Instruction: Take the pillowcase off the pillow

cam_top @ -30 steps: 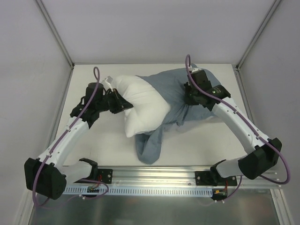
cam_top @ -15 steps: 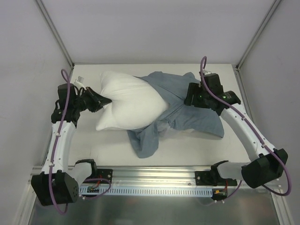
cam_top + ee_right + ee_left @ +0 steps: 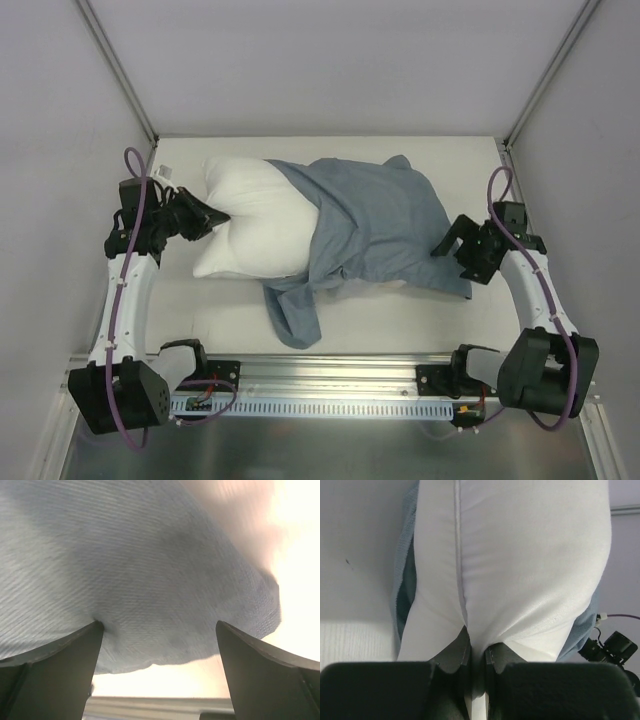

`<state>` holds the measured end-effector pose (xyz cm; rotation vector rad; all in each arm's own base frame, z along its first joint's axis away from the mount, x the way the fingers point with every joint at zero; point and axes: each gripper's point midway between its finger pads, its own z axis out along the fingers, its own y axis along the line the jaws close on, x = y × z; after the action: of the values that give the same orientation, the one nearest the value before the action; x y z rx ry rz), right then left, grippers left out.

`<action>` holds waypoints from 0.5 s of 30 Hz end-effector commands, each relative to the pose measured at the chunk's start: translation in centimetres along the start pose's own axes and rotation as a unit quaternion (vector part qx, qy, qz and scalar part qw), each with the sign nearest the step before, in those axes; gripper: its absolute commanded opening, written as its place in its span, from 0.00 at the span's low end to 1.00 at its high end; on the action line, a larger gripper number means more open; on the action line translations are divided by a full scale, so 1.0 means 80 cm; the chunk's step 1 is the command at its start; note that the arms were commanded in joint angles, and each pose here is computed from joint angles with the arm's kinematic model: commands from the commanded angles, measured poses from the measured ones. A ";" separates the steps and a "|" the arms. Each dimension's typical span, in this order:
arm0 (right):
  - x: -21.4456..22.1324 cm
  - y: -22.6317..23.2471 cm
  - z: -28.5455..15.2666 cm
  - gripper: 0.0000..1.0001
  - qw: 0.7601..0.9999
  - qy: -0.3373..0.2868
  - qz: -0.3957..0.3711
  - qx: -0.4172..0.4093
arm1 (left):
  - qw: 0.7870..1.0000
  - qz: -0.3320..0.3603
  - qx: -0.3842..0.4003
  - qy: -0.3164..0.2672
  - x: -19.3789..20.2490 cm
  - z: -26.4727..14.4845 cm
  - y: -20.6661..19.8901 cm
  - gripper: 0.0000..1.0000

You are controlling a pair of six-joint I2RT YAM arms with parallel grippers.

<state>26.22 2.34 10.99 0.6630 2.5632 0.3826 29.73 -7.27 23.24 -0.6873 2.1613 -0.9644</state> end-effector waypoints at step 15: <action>-0.057 -0.027 -0.044 0.01 0.990 -0.120 0.060 0.052 | 0.997 0.022 0.007 -0.071 -0.058 -0.017 -0.022 0.00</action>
<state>26.27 2.16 11.42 0.7660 2.4913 0.4510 30.00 -6.86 23.07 -0.7001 2.1736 -0.9351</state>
